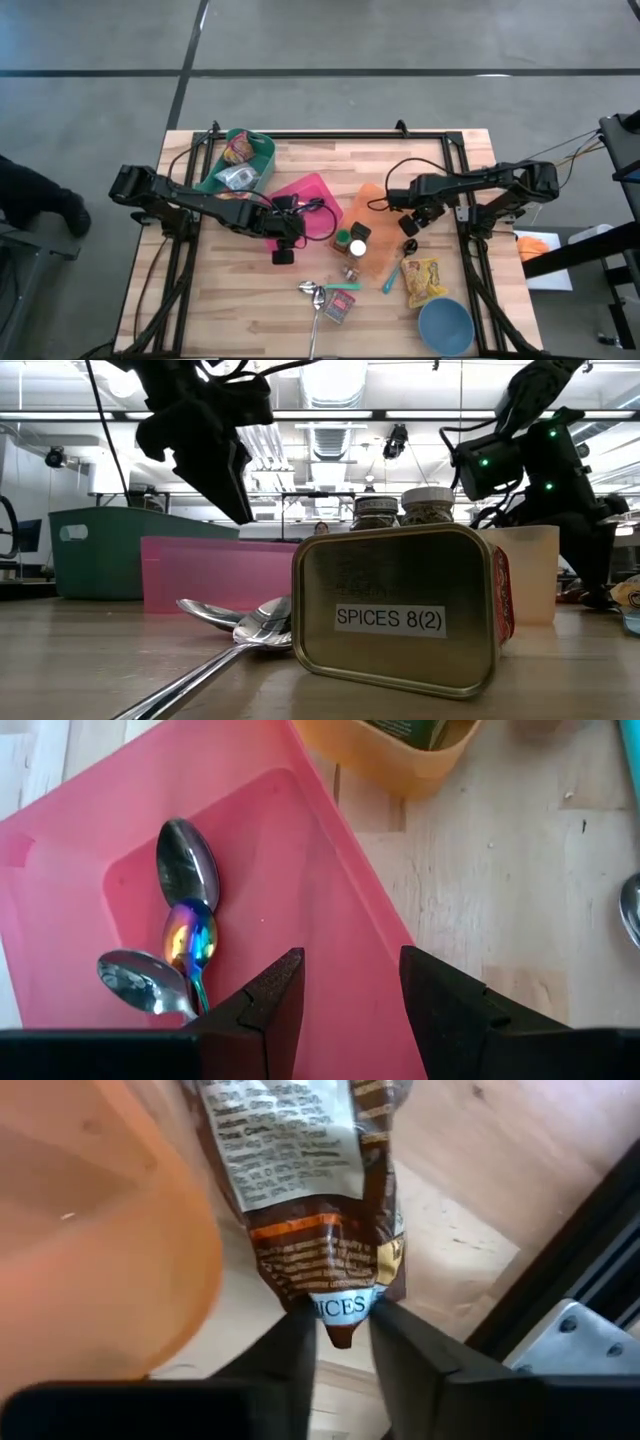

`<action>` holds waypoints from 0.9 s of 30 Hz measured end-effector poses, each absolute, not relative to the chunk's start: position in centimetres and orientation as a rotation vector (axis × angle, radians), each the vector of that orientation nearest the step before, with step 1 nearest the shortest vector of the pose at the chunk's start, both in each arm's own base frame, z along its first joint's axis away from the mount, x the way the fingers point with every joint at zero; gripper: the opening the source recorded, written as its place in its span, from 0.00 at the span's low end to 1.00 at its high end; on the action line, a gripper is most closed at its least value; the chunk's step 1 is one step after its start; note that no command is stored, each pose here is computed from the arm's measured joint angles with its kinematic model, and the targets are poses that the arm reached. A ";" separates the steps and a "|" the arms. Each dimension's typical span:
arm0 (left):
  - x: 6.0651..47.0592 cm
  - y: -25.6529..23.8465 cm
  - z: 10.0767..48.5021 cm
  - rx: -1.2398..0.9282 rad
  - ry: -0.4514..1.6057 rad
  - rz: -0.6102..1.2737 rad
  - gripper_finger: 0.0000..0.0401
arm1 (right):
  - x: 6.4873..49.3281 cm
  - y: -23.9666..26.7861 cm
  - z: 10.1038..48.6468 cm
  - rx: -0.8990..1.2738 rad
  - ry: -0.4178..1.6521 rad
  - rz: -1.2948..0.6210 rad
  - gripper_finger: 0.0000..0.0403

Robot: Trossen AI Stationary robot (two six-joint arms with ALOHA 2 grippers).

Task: Pick & Place Food Item
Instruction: Put the orange seasoning pack into the orange bin

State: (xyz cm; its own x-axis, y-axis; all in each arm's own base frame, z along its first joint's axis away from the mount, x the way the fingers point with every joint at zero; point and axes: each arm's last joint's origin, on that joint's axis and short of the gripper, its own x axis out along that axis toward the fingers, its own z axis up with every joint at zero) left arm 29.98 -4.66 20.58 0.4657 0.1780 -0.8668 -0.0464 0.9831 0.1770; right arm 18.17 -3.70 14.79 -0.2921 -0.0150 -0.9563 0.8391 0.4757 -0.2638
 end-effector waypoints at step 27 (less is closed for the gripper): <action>29.9 -4.6 20.6 0.128 1.090 0.145 0.41 | 16.8 -3.4 17.6 0.815 1.505 -1.139 0.02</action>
